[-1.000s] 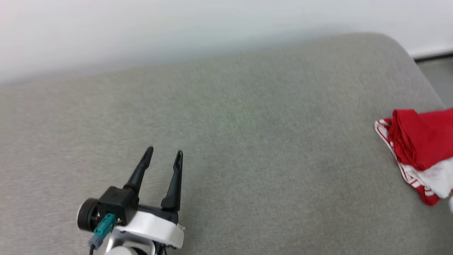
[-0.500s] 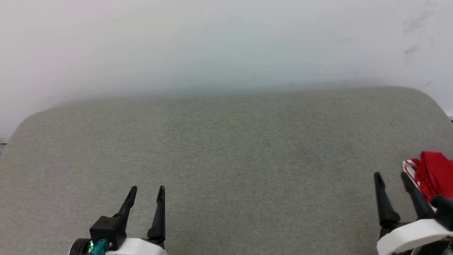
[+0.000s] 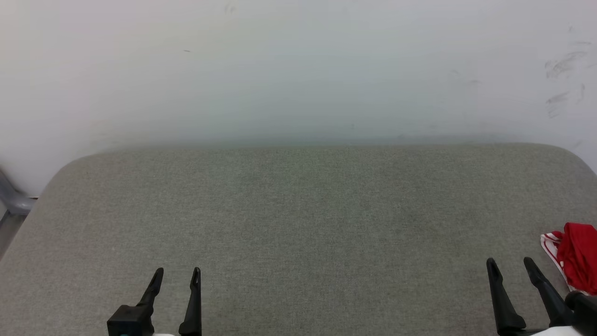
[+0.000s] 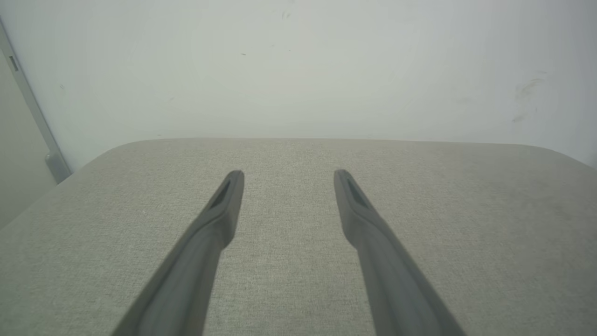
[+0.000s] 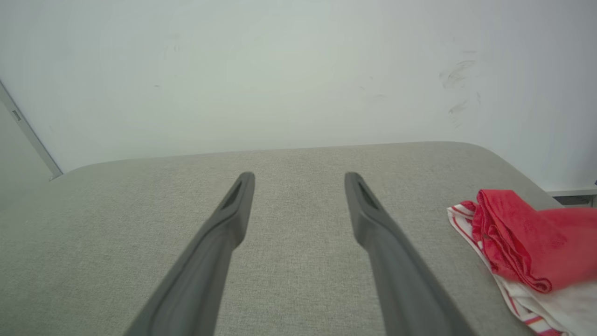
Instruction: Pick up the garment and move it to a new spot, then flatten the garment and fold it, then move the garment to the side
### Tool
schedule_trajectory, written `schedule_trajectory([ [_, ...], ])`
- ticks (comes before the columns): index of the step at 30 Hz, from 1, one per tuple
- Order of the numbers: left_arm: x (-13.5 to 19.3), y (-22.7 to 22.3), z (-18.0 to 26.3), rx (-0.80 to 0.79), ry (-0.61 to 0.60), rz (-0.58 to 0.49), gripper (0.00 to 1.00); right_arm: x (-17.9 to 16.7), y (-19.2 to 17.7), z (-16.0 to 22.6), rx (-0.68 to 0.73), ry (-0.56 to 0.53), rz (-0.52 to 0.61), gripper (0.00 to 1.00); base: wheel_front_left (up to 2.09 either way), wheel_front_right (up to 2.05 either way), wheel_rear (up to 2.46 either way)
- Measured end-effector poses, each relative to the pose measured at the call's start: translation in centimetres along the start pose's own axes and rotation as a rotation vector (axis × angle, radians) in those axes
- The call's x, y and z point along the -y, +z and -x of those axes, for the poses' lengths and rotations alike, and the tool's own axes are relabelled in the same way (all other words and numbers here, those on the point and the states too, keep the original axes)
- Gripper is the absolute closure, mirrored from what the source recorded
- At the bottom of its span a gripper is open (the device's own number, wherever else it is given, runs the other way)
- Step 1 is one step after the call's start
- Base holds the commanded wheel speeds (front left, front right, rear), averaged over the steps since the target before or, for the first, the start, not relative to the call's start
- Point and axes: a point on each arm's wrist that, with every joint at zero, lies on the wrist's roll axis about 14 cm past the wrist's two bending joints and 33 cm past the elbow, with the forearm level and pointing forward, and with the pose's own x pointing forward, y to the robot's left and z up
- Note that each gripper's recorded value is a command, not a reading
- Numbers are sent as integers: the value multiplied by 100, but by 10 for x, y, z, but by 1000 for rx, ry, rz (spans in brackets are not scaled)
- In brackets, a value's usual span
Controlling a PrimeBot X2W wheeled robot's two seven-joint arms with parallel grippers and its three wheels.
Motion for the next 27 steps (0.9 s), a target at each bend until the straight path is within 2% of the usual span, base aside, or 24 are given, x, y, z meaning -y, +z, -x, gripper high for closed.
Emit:
schedule_trajectory([
  [22, -1, -2, -1, -3, -12, -2, 0, 4, 4, 5, 5, -19, -3, 0, 0, 0, 0],
  [23, 0, -5, 0, -12, -12, -1, 100, 5, 2, 5, -2, -20, -4, 100, 0, 0, 0],
  [27, 1, -22, 7, -72, 1, 35, 100, 6, -10, 6, -39, -25, -31, 100, 0, 0, 0],
])
